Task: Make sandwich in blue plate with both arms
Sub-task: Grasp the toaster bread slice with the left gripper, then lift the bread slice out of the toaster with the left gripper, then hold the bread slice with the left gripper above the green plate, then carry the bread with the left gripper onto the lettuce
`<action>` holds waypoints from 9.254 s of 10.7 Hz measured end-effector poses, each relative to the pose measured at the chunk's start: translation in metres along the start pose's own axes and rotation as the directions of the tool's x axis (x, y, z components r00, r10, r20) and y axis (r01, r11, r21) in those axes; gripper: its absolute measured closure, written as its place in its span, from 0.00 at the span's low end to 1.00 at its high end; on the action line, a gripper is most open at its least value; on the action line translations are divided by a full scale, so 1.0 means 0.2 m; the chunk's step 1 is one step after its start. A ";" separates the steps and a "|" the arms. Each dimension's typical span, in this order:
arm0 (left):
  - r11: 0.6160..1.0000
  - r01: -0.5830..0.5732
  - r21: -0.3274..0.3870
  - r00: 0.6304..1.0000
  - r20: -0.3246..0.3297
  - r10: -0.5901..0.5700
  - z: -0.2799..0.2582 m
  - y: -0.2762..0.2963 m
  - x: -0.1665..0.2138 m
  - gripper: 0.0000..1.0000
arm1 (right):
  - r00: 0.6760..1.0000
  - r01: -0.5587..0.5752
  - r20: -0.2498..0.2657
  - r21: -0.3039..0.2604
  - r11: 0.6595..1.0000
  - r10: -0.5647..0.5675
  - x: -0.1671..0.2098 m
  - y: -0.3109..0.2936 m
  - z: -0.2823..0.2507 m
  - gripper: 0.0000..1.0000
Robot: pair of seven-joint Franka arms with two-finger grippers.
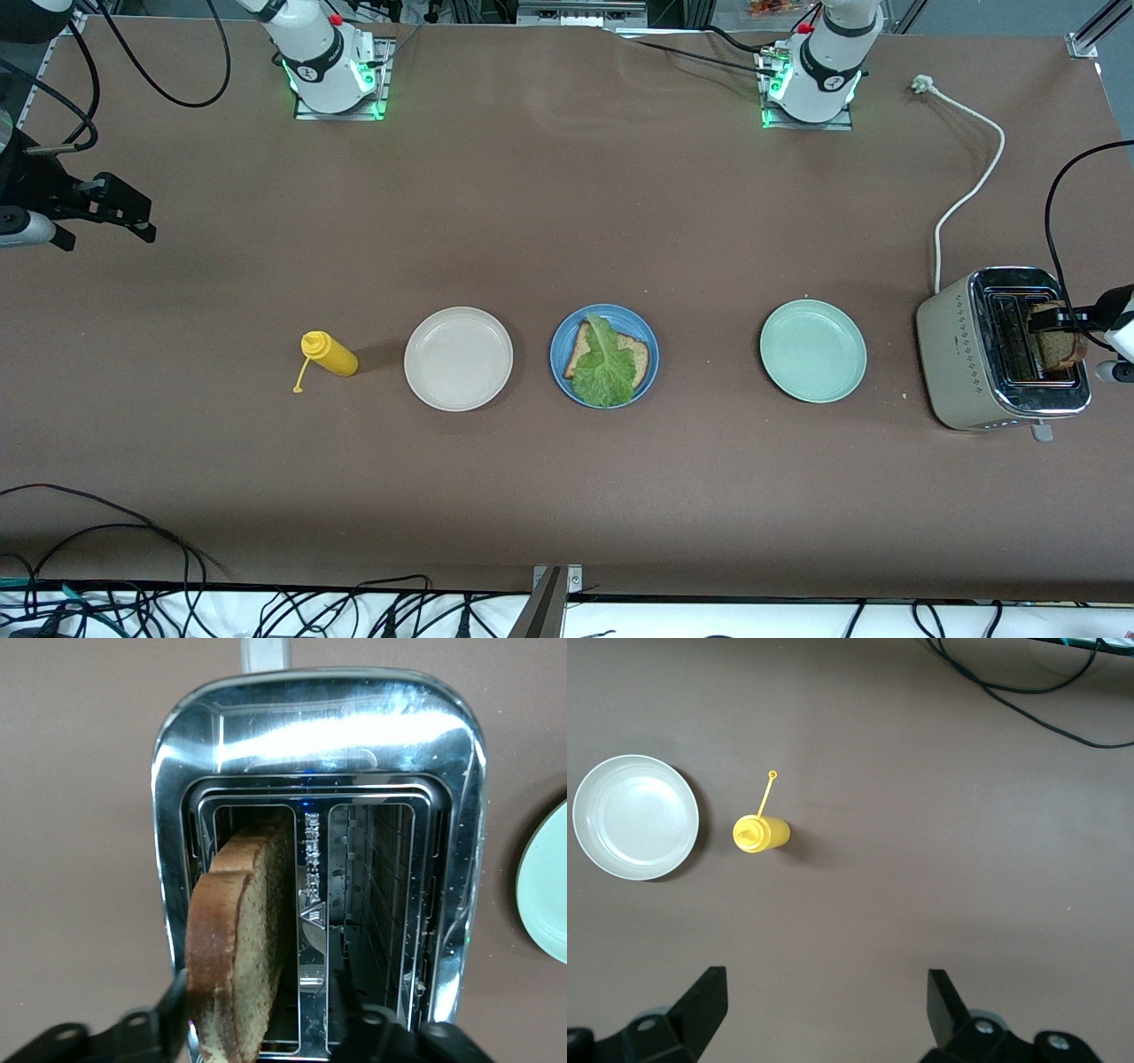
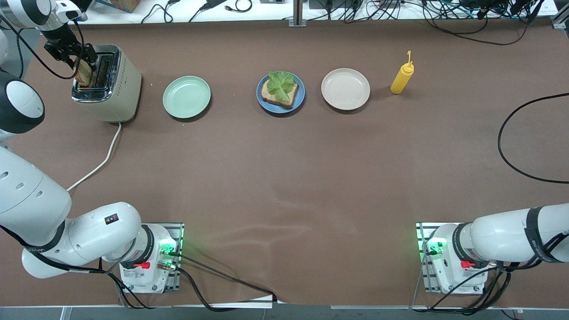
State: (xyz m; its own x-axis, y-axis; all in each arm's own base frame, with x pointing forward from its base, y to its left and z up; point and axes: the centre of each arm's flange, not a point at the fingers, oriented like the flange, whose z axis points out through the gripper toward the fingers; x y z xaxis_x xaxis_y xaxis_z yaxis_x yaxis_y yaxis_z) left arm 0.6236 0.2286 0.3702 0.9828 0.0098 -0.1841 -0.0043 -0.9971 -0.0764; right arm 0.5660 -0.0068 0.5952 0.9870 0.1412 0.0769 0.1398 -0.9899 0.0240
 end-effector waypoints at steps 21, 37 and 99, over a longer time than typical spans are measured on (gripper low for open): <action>0.914 -0.382 0.140 0.923 0.003 0.385 -0.89 1.07 -0.07 0.89 | 1.000 -0.025 -0.017 -0.005 1.000 0.025 -0.01 0.07 -0.06 0.00; 0.716 -0.436 -0.545 0.865 -0.035 0.501 -0.62 1.66 -0.06 0.89 | 1.000 -0.024 -0.009 -0.004 1.000 0.024 -0.01 0.07 -0.06 0.00; 0.350 -0.329 -0.877 0.919 -0.212 0.334 0.88 2.54 0.36 0.85 | 0.998 -0.008 0.064 0.009 1.000 0.008 -0.03 0.02 -0.02 0.00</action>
State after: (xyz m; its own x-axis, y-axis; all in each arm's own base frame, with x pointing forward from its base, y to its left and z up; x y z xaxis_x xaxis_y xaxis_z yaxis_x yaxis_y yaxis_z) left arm 0.6603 -0.2641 0.1457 0.9403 -0.3400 0.0128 -0.1635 -0.4185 0.8934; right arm 0.5598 -0.0112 0.5986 0.9911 0.1324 0.0130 0.1322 -0.9911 0.0148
